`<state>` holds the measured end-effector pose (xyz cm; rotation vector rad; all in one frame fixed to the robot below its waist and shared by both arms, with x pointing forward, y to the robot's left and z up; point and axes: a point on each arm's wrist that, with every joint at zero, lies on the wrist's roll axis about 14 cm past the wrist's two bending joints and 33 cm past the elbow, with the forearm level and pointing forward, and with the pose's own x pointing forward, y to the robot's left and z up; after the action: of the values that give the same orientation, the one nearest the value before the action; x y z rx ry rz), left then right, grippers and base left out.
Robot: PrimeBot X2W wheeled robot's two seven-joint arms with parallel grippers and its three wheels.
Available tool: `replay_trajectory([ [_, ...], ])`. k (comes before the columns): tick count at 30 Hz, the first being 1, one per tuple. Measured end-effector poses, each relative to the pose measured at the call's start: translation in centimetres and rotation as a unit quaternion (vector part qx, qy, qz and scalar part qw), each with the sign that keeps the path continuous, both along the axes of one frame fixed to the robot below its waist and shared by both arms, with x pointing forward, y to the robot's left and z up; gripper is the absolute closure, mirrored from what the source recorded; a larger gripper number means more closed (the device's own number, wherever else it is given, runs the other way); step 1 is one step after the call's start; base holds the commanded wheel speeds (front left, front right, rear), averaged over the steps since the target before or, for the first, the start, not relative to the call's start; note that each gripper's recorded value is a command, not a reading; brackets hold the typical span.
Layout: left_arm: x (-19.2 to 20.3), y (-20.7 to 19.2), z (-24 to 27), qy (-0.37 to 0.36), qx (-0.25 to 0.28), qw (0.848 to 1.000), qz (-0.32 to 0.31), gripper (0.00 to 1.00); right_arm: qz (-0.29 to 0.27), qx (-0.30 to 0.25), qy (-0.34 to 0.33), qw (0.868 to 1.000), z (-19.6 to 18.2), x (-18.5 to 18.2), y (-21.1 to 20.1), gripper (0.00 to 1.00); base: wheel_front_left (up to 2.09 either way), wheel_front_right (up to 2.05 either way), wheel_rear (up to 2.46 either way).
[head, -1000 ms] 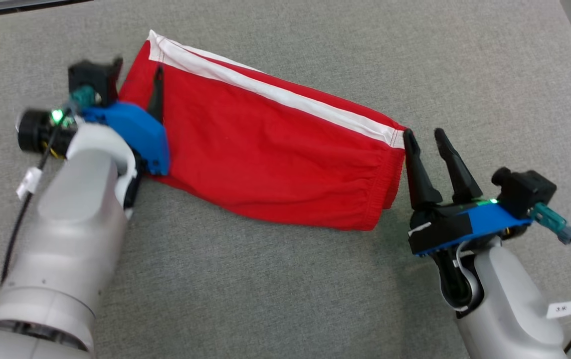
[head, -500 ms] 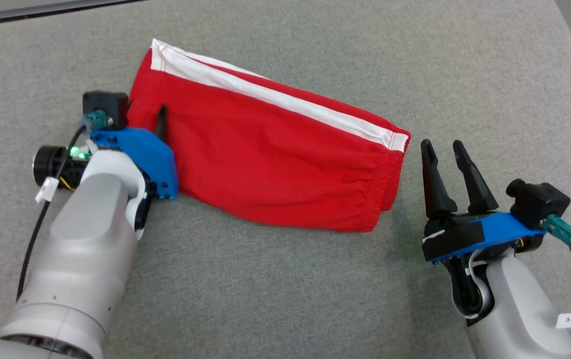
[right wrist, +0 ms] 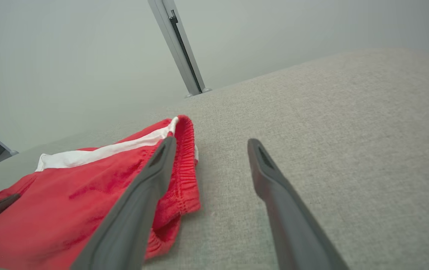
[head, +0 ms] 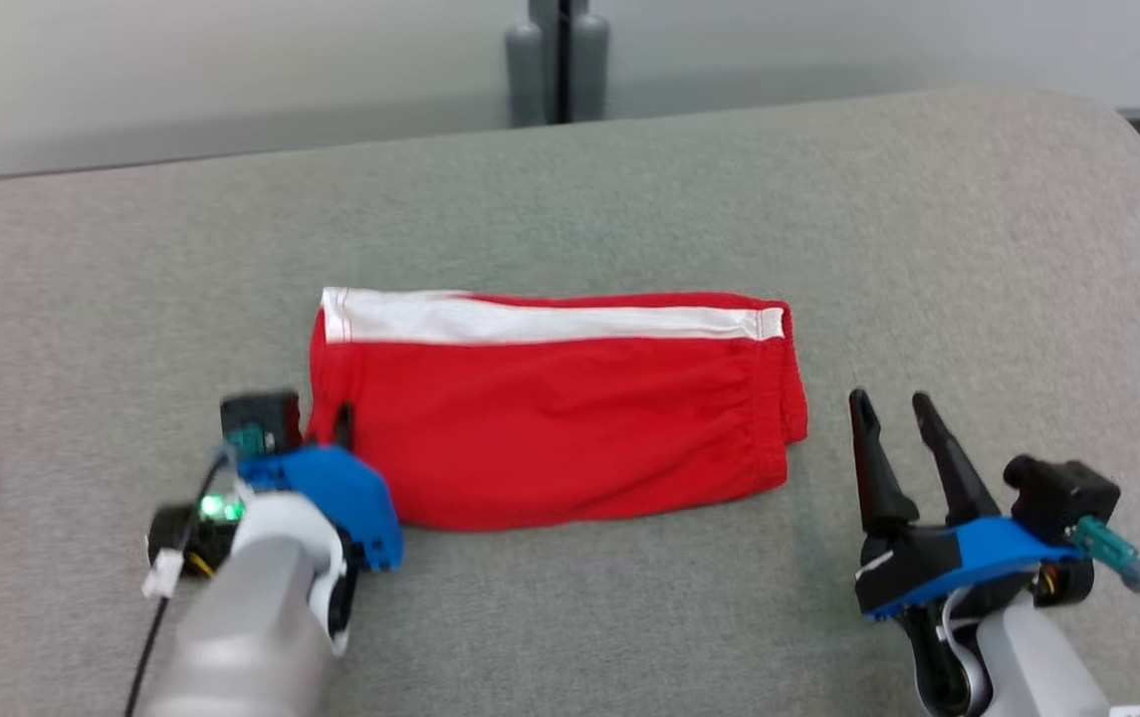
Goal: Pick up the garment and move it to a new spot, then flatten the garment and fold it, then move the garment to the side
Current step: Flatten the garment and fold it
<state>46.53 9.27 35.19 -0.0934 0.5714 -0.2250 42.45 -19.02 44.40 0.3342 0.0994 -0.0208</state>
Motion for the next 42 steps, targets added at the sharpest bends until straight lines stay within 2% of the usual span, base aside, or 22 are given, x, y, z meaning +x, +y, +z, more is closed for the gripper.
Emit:
replay_trajectory([
  [4,-2.5,1.6,-0.3,0.004,-0.018,0.999,0.047,1.0,0.02,0.0,0.004,1.0,-0.2,-0.6,1.4,0.0,0.0,0.0,0.0],
  [5,-2.8,1.9,-0.2,0.002,-0.024,0.998,0.061,0.91,0.026,-0.001,0.005,1.0,-0.2,-0.6,1.8,0.0,0.0,0.0,0.0],
  [6,-3.0,2.1,0.0,-0.006,-0.025,0.998,0.066,0.62,0.032,-0.001,0.007,0.999,-0.4,-0.6,2.2,0.0,0.0,0.0,0.0],
  [7,-3.1,2.1,0.3,-0.014,-0.028,0.997,0.071,0.0,0.038,-0.003,0.008,0.999,-0.4,-0.5,2.7,0.0,0.0,0.0,0.0],
  [13,-4.0,2.6,2.0,-0.065,-0.031,0.993,0.096,0.0,0.081,-0.016,0.012,0.996,-0.9,0.8,5.4,0.0,0.0,0.0,0.0],
  [18,-6.1,2.7,1.2,-0.059,-0.034,0.992,0.102,0.0,0.111,-0.044,0.008,0.993,-0.7,3.3,7.1,0.0,0.0,0.0,0.0],
  [24,-6.7,3.3,1.1,-0.058,-0.035,0.991,0.115,0.0,0.101,-0.065,0.066,0.991,-4.4,3.5,6.0,0.0,0.0,0.0,0.0],
  [32,-6.5,3.5,1.3,-0.067,-0.028,0.991,0.115,0.0,0.13,-0.022,0.112,0.985,-7.2,2.1,8.6,0.0,0.0,0.0,0.0],
  [33,-6.4,3.4,1.4,-0.07,-0.028,0.991,0.114,0.0,0.134,-0.013,0.114,0.984,-7.3,1.9,9.0,0.04,0.0,0.0,0.0],
  [34,-6.3,3.4,1.5,-0.072,-0.029,0.991,0.113,0.0,0.138,-0.006,0.116,0.984,-7.3,1.8,9.4,0.32,0.0,0.0,0.0],
  [35,-6.2,3.3,1.7,-0.075,-0.028,0.991,0.111,0.0,0.138,0.003,0.115,0.984,-7.3,1.7,9.6,0.76,0.0,0.0,0.0],
  [36,-6.0,3.2,2.0,-0.08,-0.03,0.99,0.109,0.0,0.136,0.009,0.115,0.984,-7.2,1.7,9.7,1.0,0.0,0.0,0.0],
  [42,-6.7,3.0,2.8,-0.092,-0.036,0.99,0.104,0.0,0.111,0.032,0.106,0.988,-6.1,1.5,8.5,1.0,0.0,0.0,0.0],
])
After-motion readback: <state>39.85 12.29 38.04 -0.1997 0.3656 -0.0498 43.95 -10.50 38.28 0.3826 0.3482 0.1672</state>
